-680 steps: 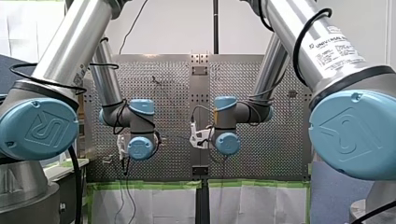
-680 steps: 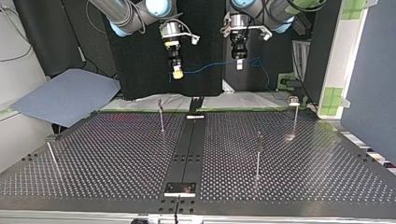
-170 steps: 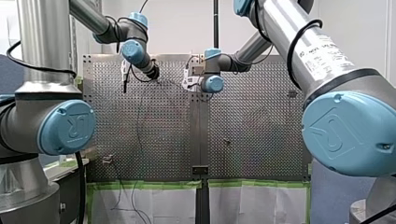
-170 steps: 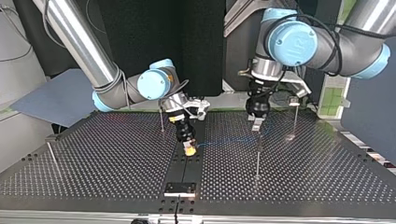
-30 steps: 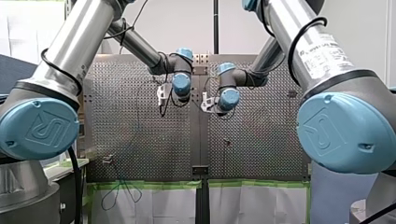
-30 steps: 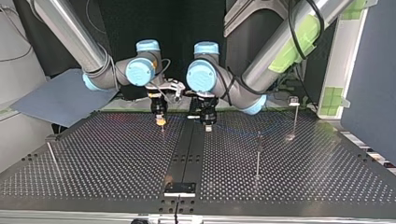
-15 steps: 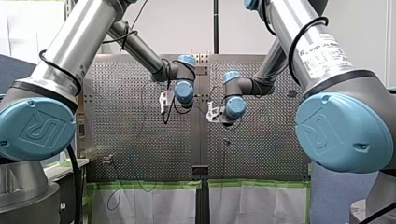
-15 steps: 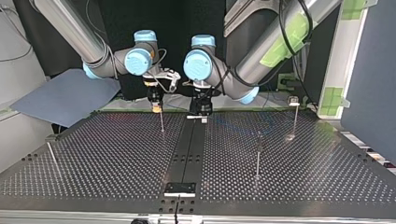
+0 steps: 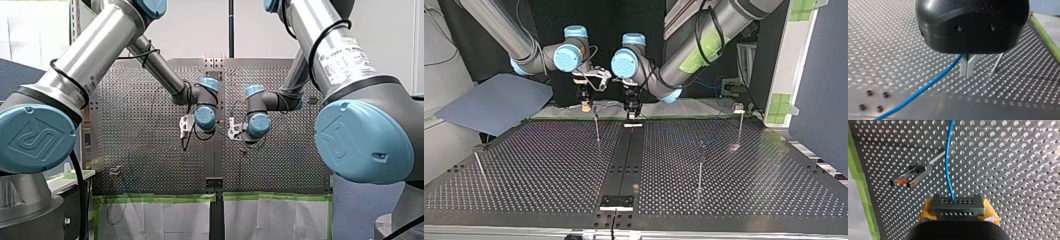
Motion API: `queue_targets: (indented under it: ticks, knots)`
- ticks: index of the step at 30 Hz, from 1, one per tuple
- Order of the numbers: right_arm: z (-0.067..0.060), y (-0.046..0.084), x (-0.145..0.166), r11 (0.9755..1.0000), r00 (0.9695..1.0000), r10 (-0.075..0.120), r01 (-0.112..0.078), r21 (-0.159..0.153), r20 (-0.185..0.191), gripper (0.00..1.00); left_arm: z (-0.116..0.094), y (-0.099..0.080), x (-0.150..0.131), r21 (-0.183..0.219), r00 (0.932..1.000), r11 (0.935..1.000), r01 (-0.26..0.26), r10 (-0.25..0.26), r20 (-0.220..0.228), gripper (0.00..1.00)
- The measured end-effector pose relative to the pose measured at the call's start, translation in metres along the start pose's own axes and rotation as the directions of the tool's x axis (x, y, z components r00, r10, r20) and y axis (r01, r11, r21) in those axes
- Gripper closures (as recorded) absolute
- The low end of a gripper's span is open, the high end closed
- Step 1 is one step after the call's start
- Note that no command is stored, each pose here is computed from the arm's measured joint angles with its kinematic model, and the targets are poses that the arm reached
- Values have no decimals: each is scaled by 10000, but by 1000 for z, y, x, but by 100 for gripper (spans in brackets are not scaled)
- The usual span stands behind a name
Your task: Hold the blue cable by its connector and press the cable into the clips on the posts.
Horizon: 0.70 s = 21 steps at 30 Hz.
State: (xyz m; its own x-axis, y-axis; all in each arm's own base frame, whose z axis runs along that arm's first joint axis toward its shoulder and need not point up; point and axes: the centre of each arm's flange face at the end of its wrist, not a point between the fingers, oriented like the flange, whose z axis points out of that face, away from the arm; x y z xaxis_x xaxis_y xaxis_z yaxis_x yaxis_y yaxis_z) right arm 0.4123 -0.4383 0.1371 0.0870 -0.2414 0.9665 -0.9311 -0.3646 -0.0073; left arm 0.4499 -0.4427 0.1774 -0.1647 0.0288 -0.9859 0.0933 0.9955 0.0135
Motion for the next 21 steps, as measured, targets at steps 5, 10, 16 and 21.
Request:
queue_targets:
  ticks: [5,10,16,21]
  knots:
    - [4,9,-2,9999,9996,98,-101,-114,-276,100,3,-9,24,169,9999,9998,-44,46,-90,100]
    - [8,17,-6,9997,9988,162,-172,-199,-468,100,7,-14,45,355,9999,9994,-38,43,-141,100]
    - [14,25,-27,9995,9998,64,-70,-311,-172,100,9,-20,56,471,9999,9988,109,-109,-3,100]
    - [16,34,-49,9991,10000,47,-46,-420,13,100,6,-27,66,598,9998,9980,208,-208,-11,100]
